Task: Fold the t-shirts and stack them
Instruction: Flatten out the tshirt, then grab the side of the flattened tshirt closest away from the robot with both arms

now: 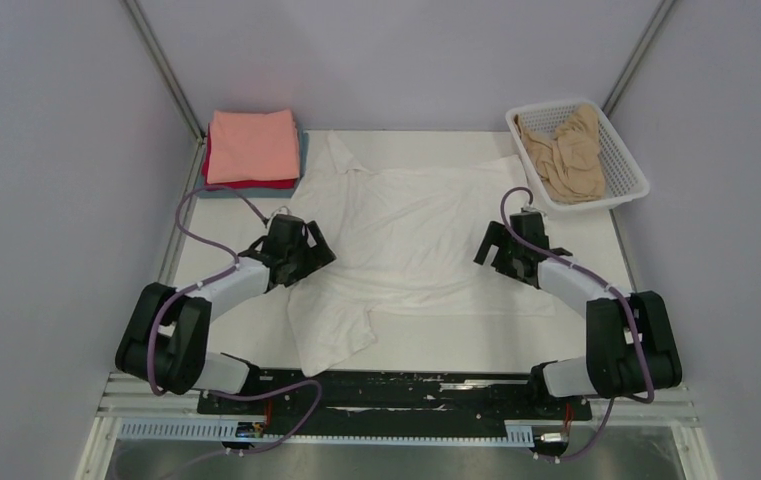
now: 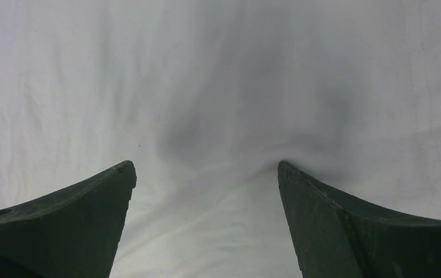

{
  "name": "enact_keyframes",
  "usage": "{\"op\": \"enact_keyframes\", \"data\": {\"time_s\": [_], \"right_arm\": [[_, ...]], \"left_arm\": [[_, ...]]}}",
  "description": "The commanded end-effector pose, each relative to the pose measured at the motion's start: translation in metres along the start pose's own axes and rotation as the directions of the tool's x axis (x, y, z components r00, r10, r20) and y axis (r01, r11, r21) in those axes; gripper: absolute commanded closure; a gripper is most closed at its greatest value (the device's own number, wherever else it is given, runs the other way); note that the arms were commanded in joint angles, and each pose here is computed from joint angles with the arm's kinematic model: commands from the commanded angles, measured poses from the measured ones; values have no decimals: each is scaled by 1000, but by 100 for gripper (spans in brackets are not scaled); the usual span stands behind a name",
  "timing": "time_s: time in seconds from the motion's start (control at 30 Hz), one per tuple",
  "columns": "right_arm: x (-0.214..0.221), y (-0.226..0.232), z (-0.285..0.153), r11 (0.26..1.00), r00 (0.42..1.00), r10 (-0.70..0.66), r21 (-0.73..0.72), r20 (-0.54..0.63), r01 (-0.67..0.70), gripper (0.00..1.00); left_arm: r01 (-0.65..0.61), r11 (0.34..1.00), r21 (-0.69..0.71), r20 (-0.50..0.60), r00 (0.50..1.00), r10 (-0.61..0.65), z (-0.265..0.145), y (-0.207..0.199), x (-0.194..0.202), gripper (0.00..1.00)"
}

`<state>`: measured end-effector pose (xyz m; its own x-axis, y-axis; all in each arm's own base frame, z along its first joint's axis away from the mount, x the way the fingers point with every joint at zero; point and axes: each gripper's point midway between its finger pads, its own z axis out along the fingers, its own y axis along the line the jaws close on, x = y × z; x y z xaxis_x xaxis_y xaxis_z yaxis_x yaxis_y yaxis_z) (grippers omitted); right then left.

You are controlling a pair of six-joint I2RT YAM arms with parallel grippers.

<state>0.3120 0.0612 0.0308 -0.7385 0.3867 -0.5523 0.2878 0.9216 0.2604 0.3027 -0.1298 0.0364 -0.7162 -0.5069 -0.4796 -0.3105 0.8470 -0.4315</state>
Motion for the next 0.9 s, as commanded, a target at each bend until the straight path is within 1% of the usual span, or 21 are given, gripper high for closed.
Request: {"op": "enact_keyframes", "data": {"time_s": [0.0,0.1,0.13,0.17,0.2,0.23,0.27,0.3,0.37,0.4,0.43,0.47,0.53,0.57,0.6,0.63,0.67,0.7,0.73,0.8,0.87], "right_arm": [[2,5,-3,999,1000,8,-35,-28,-9,0],[-10,20,-20,994,1000,4,-107,6,-4,0],[-14,23,-26,993,1000,6,-121,23,-3,0],[-19,25,-34,991,999,8,-136,48,-2,0],[-23,27,-43,989,997,14,-146,72,-3,0],[-27,26,-51,989,995,22,-149,95,-7,0],[-30,25,-60,989,992,30,-148,119,-12,0],[-31,21,-67,990,989,48,-139,139,-28,0],[-31,9,-79,993,981,80,-101,176,-63,0],[-31,2,-83,993,976,97,-79,195,-83,0],[-29,-5,-85,993,970,110,-58,215,-99,0],[-32,-8,-89,992,962,124,-48,244,-115,0],[-36,-16,-95,991,947,137,-32,291,-133,0],[-38,-16,-97,991,943,135,-31,303,-132,0],[-38,-17,-98,991,942,132,-32,309,-129,0],[-38,-17,-99,991,941,131,-31,311,-128,0],[-37,-17,-98,992,942,129,-31,308,-126,0],[-37,-18,-97,992,944,127,-27,305,-125,0],[-35,-18,-96,992,946,125,-24,299,-123,0],[-32,-19,-92,993,953,115,-16,281,-115,0],[-28,-20,-87,994,959,107,-4,261,-110,0]], "left_arm": [[-62,992,-107,-70,996,55,1,28,13,0],[-76,997,-35,-14,997,75,-17,4,-7,0],[-83,995,-47,-15,996,83,-23,5,-7,0],[-96,995,-24,13,995,96,-35,-7,-14,0],[-104,992,-66,8,994,105,-43,-1,-11,0],[-125,991,-45,27,992,126,-58,-13,-13,0],[-137,986,-97,8,990,139,-66,-3,-6,0],[-167,980,-106,-20,986,166,-81,-2,5,0],[-175,977,-118,-62,984,169,-100,3,25,0],[-180,978,-101,-66,983,174,-109,3,31,0],[-203,973,-111,-121,974,190,-116,11,51,0],[-212,973,-89,-136,970,199,-123,11,60,0],[-282,958,-60,-244,934,260,-133,24,104,0],[-278,959,-56,-293,923,250,-138,28,119,0],[-320,947,-41,-337,896,288,-142,35,137,0],[-310,948,-66,-368,891,266,-146,41,146,1],[-344,937,-64,-392,872,293,-150,46,157,1],[-337,937,-90,-406,872,274,-152,50,161,5],[-357,930,-87,-419,860,290,-155,51,168,7],[-356,930,-90,-423,859,288,-154,52,174,13],[-325,943,-72,-412,871,269,-148,47,179,26]]}}
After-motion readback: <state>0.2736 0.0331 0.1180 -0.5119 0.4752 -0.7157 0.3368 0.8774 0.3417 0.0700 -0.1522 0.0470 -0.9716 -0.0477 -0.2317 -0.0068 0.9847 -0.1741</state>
